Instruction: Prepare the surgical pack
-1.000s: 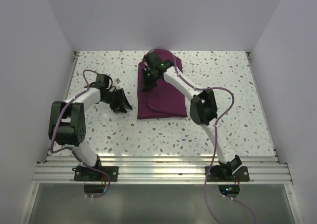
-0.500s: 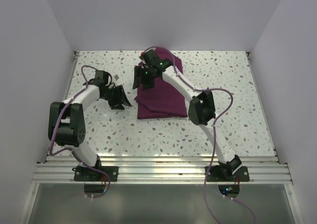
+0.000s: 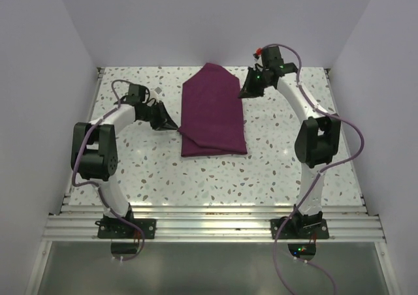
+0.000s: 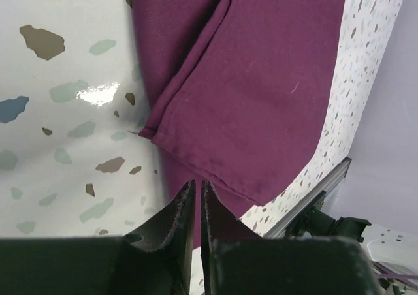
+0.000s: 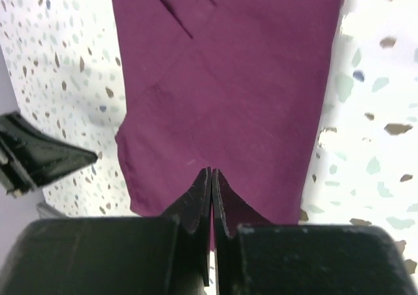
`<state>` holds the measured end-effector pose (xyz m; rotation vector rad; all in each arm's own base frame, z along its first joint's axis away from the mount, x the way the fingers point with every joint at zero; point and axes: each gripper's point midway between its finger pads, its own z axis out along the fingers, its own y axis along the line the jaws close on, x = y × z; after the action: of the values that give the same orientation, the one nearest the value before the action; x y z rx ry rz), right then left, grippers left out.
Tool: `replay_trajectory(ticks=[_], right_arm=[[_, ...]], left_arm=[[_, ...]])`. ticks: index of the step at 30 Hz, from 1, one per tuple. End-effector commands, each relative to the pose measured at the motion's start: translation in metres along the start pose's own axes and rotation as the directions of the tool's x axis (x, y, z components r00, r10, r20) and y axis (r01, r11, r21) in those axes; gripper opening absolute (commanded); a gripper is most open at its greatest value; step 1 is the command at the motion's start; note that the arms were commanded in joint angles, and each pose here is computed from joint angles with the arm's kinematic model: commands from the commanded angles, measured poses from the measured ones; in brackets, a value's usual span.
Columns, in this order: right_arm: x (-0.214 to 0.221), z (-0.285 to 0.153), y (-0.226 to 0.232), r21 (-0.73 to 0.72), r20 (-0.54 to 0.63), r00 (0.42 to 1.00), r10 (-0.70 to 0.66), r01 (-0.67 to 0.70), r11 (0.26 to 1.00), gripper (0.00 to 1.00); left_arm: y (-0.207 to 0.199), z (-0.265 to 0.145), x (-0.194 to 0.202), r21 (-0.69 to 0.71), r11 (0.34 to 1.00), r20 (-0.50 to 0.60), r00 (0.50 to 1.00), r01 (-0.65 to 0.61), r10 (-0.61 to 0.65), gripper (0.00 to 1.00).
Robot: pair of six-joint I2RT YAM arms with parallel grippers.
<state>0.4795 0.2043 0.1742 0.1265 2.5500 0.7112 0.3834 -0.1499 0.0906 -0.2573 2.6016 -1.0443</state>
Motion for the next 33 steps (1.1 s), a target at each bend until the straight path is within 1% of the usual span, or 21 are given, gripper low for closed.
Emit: replay_trajectory(ticks=[1,3,4,6,10,11,13,14,15,16,17,18,19,21,22,24,25,28,30,31,33], right_arm=[[0.027,-0.004,0.024,-0.128,-0.053,0.996,-0.069,0.062,0.99,0.0],[0.034,0.004,0.026,-0.227,-0.071,0.996,-0.056,0.038,0.973,0.0],[0.038,0.011,0.025,-0.247,-0.091,0.995,-0.044,0.021,0.969,0.0],[0.036,0.016,0.031,-0.293,-0.088,0.995,-0.049,0.021,0.956,0.0],[0.026,0.03,0.031,-0.302,-0.077,0.996,-0.041,0.016,0.953,0.0],[0.025,0.039,0.027,-0.299,-0.087,0.996,-0.034,0.007,0.954,0.0],[0.02,0.046,0.028,-0.31,-0.083,0.996,-0.03,0.002,0.951,0.0],[0.013,0.054,0.03,-0.324,-0.069,0.997,-0.03,0.007,0.946,0.0],[0.011,0.058,0.031,-0.335,-0.071,0.997,-0.021,-0.004,0.942,0.0],[0.001,0.06,0.039,-0.367,-0.042,0.999,-0.033,0.015,0.93,0.0],[0.002,0.072,0.034,-0.37,-0.053,0.998,-0.022,0.001,0.929,0.0],[-0.001,0.077,0.034,-0.38,-0.055,0.998,-0.006,-0.015,0.925,0.0],[-0.007,0.078,0.041,-0.41,-0.039,0.999,-0.014,-0.003,0.912,0.0],[-0.003,0.097,0.031,-0.401,-0.076,0.997,0.008,-0.038,0.915,0.0],[-0.008,0.097,0.03,-0.414,-0.079,0.997,0.013,-0.044,0.909,0.0],[-0.008,0.107,0.021,-0.413,-0.099,0.994,0.045,-0.082,0.907,0.0],[-0.013,0.107,0.015,-0.419,-0.086,0.995,0.052,-0.084,0.904,0.0],[-0.015,0.116,-0.004,-0.418,-0.099,0.991,0.088,-0.121,0.9,0.0],[-0.008,0.125,-0.016,-0.427,-0.148,0.98,0.131,-0.183,0.886,0.0],[-0.007,0.127,-0.021,-0.434,-0.161,0.977,0.142,-0.199,0.878,0.0],[-0.001,0.132,-0.031,-0.418,-0.176,0.974,0.141,-0.204,0.885,0.0]], left_arm=[[-0.026,0.008,-0.018,0.114,0.993,0.018,1.0,-0.022,0.02,0.1],[-0.033,0.015,-0.022,0.142,0.989,0.015,0.999,-0.038,0.036,0.08],[-0.034,0.017,-0.024,0.146,0.989,0.013,0.999,-0.039,0.037,0.08],[-0.032,0.024,-0.028,0.141,0.989,0.011,0.999,-0.035,0.034,0.08],[-0.018,0.039,-0.026,0.11,0.994,-0.022,1.0,-0.003,0.005,0.08],[-0.01,0.045,-0.021,0.093,0.995,-0.045,0.999,0.016,-0.012,0.08],[-0.002,0.049,-0.02,0.055,0.998,-0.047,0.999,0.017,-0.015,0.05],[-0.003,0.047,-0.027,0.047,0.999,-0.02,1.0,-0.012,0.013,0.01],[-0.007,0.044,-0.033,0.046,0.998,0.008,0.999,-0.037,0.037,0.0],[-0.013,0.04,-0.039,0.05,0.997,0.037,0.998,-0.062,0.06,0.0],[-0.025,0.034,-0.055,0.072,0.991,0.099,0.99,-0.112,0.105,0.0],[-0.031,0.033,-0.062,0.083,0.988,0.122,0.985,-0.132,0.121,0.0],[-0.036,0.032,-0.069,0.091,0.985,0.14,0.981,-0.148,0.135,0.0],[-0.045,0.038,-0.083,0.134,0.978,0.161,0.977,-0.16,0.137,0.0],[-0.049,0.041,-0.09,0.152,0.974,0.177,0.974,-0.167,0.14,0.0],[-0.05,0.052,-0.099,0.175,0.975,0.176,0.978,-0.141,0.11,0.0],[-0.051,0.056,-0.103,0.185,0.973,0.179,0.978,-0.139,0.105,0.0],[-0.052,0.087,-0.113,0.257,0.961,0.126,0.989,-0.103,0.072,0.0],[-0.055,0.103,-0.108,0.3,0.951,0.069,0.996,-0.079,0.061,0.0],[-0.047,0.116,-0.105,0.308,0.95,0.034,0.999,-0.041,0.033,0.0],[-0.041,0.126,-0.097,0.315,0.949,-0.002,1.0,-0.01,0.011,0.0]])
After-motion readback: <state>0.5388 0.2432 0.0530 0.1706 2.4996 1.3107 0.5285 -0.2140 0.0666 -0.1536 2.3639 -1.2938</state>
